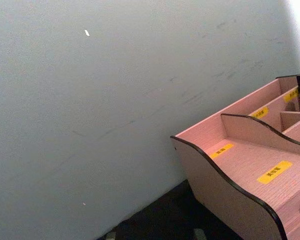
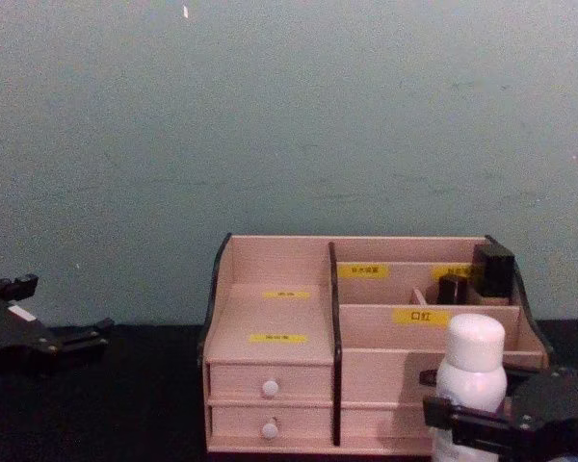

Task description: Pick up the facial cleanser and watermelon frost from the table and place them into the tiered storage box.

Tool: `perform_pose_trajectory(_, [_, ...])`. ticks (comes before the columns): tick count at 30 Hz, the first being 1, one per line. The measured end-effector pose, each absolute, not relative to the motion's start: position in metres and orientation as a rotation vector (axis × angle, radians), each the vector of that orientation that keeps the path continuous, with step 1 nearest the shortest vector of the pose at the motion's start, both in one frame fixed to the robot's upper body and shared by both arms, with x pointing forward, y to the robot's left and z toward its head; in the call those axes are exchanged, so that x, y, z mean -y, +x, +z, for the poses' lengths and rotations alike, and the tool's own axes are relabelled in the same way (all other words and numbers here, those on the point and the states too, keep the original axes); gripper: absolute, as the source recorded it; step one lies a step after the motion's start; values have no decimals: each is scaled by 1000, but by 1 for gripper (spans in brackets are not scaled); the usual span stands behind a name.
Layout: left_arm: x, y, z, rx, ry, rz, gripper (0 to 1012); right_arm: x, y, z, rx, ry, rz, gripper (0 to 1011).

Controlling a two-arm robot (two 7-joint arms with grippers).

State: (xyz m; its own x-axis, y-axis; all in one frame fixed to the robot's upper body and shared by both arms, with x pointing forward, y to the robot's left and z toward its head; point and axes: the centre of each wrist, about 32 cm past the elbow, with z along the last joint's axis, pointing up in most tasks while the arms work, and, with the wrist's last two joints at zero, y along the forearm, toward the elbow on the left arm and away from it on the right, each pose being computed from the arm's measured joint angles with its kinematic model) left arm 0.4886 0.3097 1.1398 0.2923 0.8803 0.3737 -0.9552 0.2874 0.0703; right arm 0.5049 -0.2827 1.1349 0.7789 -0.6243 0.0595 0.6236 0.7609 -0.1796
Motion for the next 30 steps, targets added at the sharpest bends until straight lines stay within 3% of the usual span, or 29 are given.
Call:
perform_pose_trajectory(15, [-310, 489, 1140, 285, 304, 1248, 1001, 284, 502, 1142, 11, -178, -664, 595])
perform_pose_trajectory(22, [-310, 489, 1140, 285, 304, 1248, 1001, 287, 503, 1161, 18, -113, -637, 596])
perform_pose_trajectory(30, [-310, 489, 1140, 285, 304, 1248, 1002, 282, 523, 1189, 73, -20, -630, 595])
